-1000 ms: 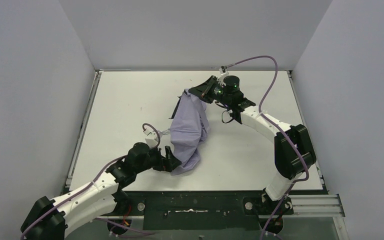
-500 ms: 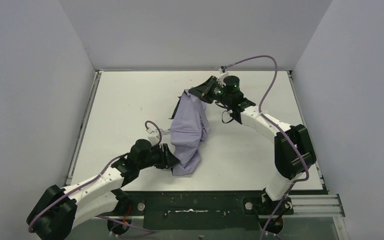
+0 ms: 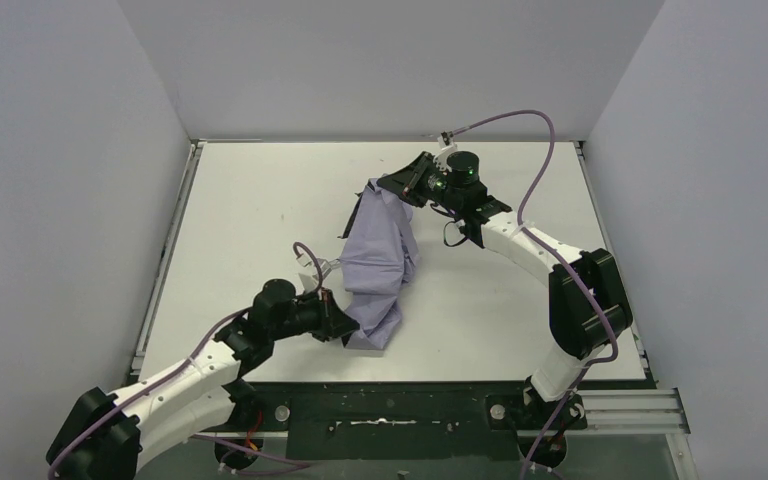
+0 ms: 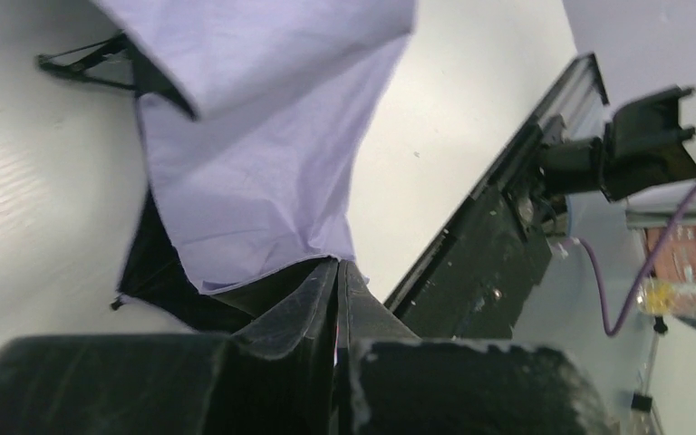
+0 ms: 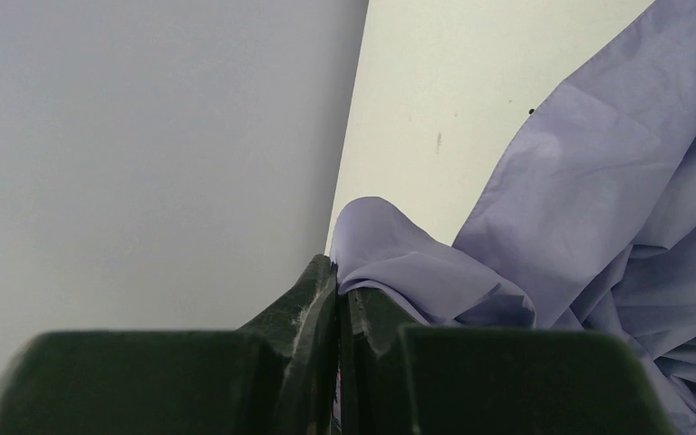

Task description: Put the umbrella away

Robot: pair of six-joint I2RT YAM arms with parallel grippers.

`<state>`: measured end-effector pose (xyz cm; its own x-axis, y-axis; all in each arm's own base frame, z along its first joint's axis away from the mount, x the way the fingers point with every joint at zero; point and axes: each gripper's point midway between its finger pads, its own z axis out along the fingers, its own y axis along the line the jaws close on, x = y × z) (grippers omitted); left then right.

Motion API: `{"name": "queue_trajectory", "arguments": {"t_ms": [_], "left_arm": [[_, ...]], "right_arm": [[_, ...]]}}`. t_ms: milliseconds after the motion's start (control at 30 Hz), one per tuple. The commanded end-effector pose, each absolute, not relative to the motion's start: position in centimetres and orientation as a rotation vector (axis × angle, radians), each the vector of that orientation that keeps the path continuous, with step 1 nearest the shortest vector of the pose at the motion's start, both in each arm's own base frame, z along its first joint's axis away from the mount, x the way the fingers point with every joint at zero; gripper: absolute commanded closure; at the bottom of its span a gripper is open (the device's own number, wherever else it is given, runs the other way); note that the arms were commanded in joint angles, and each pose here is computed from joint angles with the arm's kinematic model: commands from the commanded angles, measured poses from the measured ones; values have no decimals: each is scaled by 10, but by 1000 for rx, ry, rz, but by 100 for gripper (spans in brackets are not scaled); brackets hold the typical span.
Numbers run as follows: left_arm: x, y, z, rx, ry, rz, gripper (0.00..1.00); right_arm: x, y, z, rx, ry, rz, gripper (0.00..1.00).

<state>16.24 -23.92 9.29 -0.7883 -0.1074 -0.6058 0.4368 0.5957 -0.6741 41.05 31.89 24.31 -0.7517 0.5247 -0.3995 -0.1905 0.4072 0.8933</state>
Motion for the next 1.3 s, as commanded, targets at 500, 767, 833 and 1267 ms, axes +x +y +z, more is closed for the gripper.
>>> {"name": "queue_trajectory", "arguments": {"t_ms": [500, 767, 833, 1267], "left_arm": [[81, -268, 74, 796, 2293, -966, 63], [105, -238, 100, 536, 2201, -887, 17], [110, -233, 106, 479, 2188, -871, 13], [117, -278, 106, 426, 2236, -957, 14]], "right_arm": [[414, 316, 285, 209, 1892, 1397, 100], [413, 315, 284, 203, 1899, 1384, 100], [413, 315, 284, 202, 1899, 1384, 100], [414, 314, 285, 212, 1891, 1381, 100]]}}
